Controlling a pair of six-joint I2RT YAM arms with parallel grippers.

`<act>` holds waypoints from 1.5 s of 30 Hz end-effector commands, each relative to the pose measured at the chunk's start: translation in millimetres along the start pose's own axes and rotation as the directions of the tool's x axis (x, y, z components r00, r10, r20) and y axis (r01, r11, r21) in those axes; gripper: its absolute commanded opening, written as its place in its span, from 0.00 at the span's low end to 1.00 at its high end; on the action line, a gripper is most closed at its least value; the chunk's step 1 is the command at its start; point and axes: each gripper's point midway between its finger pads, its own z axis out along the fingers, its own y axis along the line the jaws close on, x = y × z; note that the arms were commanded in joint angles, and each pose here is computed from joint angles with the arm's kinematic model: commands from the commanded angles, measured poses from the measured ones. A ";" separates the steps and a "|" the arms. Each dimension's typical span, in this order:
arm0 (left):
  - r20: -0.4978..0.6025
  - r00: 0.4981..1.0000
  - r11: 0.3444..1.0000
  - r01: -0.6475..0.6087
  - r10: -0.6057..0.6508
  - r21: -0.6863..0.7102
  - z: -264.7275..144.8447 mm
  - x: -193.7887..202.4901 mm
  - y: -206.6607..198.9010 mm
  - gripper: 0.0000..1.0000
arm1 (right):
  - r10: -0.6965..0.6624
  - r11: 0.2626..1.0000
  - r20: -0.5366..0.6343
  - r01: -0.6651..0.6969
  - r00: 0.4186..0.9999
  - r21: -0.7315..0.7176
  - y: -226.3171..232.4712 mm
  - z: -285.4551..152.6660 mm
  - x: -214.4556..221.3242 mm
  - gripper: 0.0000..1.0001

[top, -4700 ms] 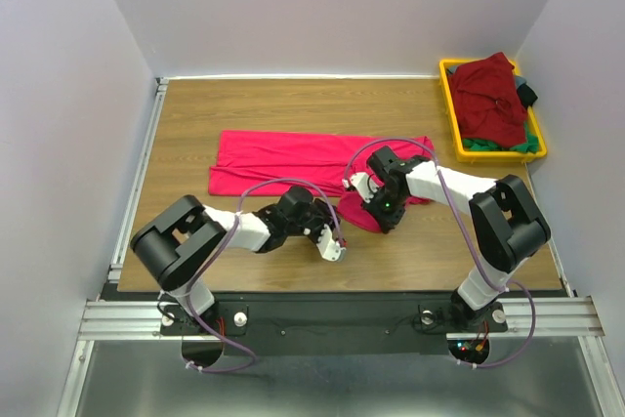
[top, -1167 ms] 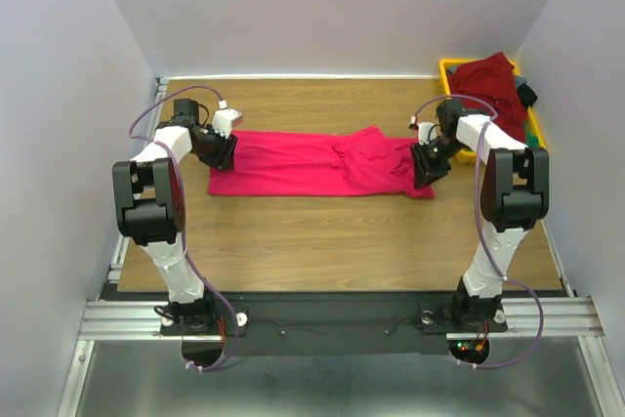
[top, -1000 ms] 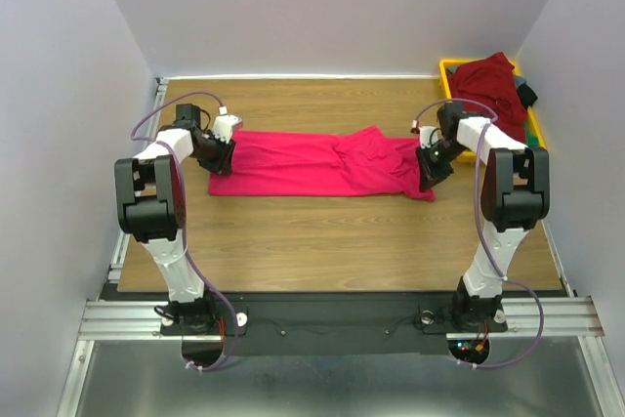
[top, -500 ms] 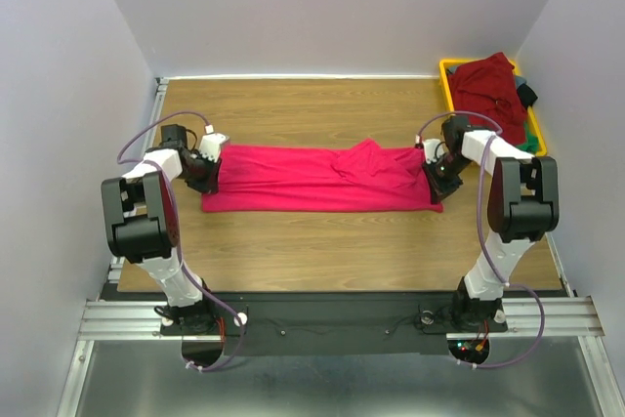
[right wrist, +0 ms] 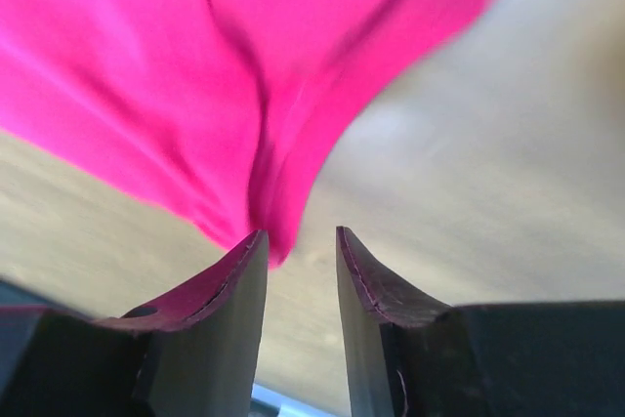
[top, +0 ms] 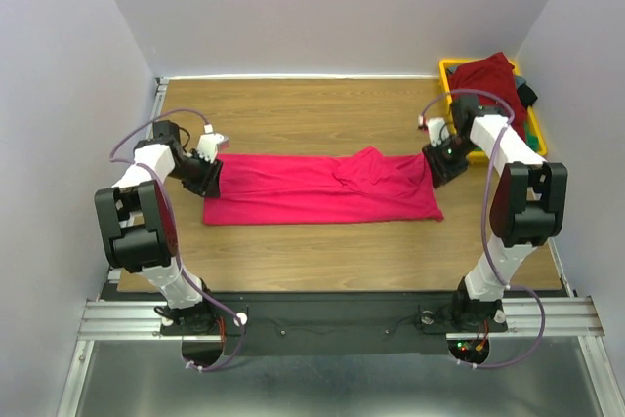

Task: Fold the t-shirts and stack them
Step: Fold the tshirt

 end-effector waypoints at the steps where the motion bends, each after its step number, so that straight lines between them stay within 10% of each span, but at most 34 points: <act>1: 0.158 0.982 0.994 -0.104 0.100 0.017 -43.5 -53.2 -11.2 0.47 | -0.006 1.000 0.248 0.007 0.969 -0.005 -3.0 -55.5 -75.0 0.40; 16: 0.255 0.951 0.985 -0.168 0.174 -0.048 -60.0 -92.6 2.5 0.50 | 0.105 0.981 0.406 -0.028 0.908 -0.192 5.0 -12.8 -209.6 0.39; 38: 0.225 0.962 0.988 -0.148 0.153 -0.036 -42.5 -76.5 5.5 0.55 | 0.182 0.926 0.272 -0.071 0.945 -0.370 49.7 80.1 -224.3 0.47; 45: 0.217 0.964 0.988 -0.148 0.154 -0.044 -42.0 -75.5 7.1 0.55 | 0.189 0.908 0.269 -0.064 0.945 -0.413 58.2 78.5 -224.3 0.31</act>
